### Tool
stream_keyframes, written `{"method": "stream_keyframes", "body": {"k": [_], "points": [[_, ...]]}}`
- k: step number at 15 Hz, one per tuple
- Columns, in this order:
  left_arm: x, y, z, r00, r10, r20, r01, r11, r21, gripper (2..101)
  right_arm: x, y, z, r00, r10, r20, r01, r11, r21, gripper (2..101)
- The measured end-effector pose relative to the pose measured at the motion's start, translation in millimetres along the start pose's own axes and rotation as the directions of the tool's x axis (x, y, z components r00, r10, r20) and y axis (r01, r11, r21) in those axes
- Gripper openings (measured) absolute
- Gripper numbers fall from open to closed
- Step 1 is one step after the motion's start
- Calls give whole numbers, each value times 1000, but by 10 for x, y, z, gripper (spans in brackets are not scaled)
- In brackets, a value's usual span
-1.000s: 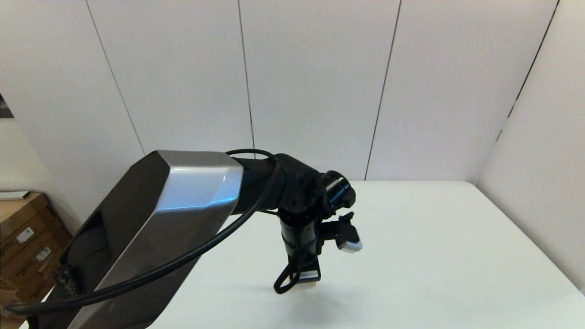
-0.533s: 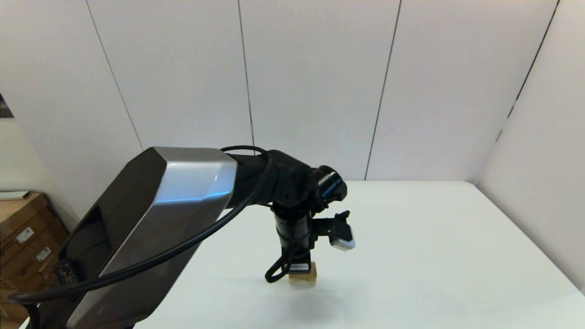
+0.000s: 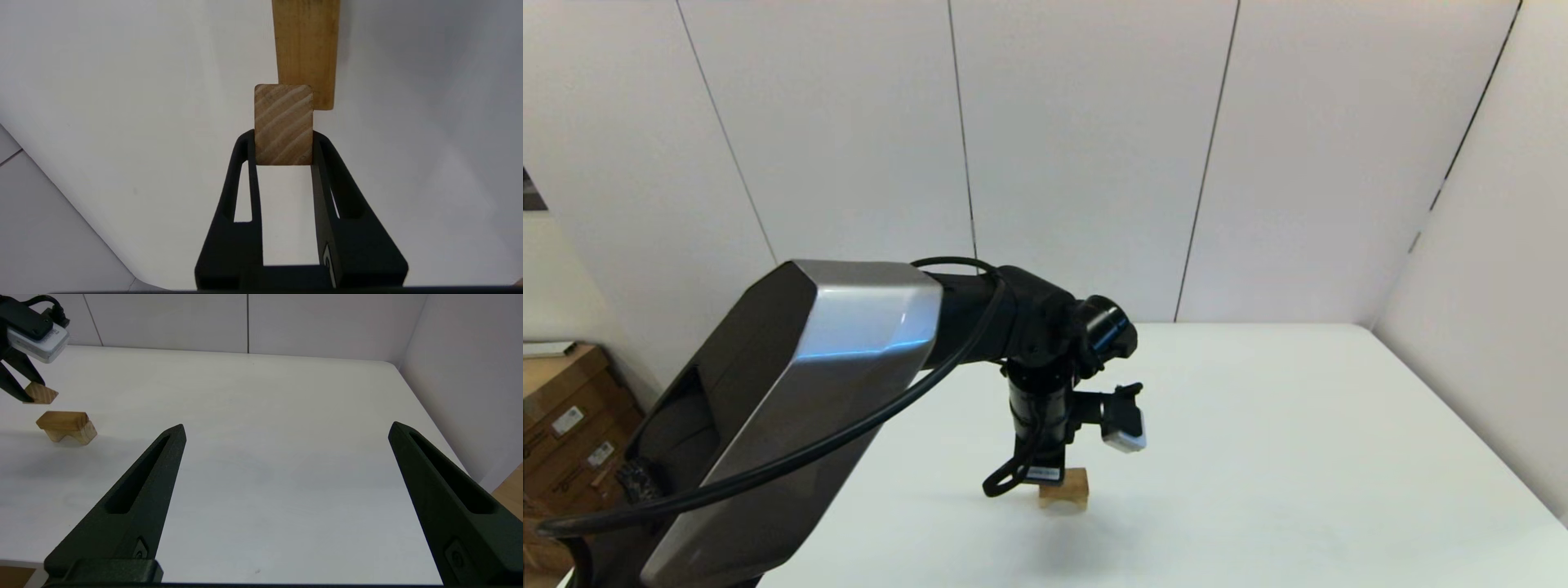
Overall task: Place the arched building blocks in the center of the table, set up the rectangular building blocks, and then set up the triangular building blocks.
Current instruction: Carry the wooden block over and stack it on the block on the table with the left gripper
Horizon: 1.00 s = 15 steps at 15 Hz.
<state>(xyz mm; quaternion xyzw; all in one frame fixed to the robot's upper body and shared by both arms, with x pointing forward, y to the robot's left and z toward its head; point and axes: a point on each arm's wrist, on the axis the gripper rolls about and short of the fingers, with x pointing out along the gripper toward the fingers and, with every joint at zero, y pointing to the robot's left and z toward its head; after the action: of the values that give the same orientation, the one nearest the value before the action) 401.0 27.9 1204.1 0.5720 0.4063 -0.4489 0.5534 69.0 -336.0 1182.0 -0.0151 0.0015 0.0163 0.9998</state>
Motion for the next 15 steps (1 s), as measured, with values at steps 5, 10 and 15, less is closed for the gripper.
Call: {"method": "stream_keyframes", "body": {"k": [5,10,15], "points": [[-28,-47,15,1000,-15,-12,15,1000,15,216,0,0,0,1000,0,0,0,1000,0,980],[-52,-102,74,1000,-13,-8,14,999,32,216,0,0,0,1000,0,0,0,1000,0,980],[-29,-152,136,1000,-16,-8,16,999,48,216,0,0,0,1000,0,0,0,1000,0,980]]}}
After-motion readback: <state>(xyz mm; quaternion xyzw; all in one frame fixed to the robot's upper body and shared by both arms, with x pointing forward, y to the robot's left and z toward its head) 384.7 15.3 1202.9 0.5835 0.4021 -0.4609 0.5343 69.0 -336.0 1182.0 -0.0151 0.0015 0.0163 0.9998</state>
